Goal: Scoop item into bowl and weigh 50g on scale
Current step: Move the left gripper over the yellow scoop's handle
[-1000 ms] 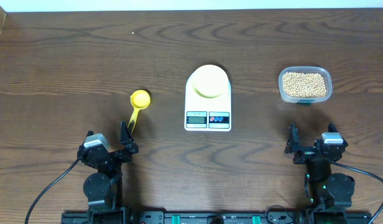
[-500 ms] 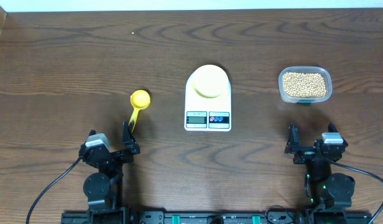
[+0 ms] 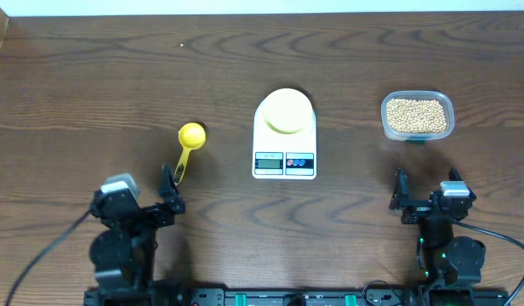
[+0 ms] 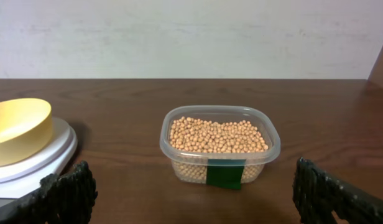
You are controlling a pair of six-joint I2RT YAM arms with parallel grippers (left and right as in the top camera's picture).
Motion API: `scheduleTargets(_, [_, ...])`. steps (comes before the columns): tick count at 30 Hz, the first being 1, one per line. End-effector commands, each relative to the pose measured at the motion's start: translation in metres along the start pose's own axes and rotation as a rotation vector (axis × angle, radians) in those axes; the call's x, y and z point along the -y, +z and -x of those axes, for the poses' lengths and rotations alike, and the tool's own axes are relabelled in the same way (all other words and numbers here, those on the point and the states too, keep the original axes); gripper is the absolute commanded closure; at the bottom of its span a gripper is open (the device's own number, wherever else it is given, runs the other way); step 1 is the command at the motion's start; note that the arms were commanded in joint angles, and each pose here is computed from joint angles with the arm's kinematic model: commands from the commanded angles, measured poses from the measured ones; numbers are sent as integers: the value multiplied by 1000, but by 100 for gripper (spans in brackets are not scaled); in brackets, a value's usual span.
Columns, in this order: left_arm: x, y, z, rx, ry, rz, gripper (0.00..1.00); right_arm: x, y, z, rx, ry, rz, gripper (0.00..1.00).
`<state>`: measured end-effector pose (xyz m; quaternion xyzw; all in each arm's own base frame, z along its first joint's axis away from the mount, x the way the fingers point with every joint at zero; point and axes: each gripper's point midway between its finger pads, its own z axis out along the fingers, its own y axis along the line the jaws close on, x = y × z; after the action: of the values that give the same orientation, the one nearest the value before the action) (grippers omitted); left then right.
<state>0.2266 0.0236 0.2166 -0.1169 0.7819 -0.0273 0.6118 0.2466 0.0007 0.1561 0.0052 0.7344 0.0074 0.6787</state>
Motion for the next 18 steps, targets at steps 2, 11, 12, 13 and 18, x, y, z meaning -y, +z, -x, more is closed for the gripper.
scheduleTargets(2, [6, 6, 25, -104, 21, 8, 3, 1, 0, 0, 2, -8, -6, 1])
scheduleTargets(11, [14, 46, 50, -420, 80, 38, 3, 1, 0, 0, 2, -8, -6, 1])
scheduleTargets(12, [14, 52, 51, -460, 79, 44, 3, 1, 0, 0, 2, -8, -6, 1])
scheduleTargets(13, [14, 57, 51, -501, 81, 50, 3, 1, 0, 0, 2, -8, -6, 1])
scheduleTargets(18, [12, 88, 42, -680, 92, 72, 3, 1, 0, 0, 2, -8, -6, 1])
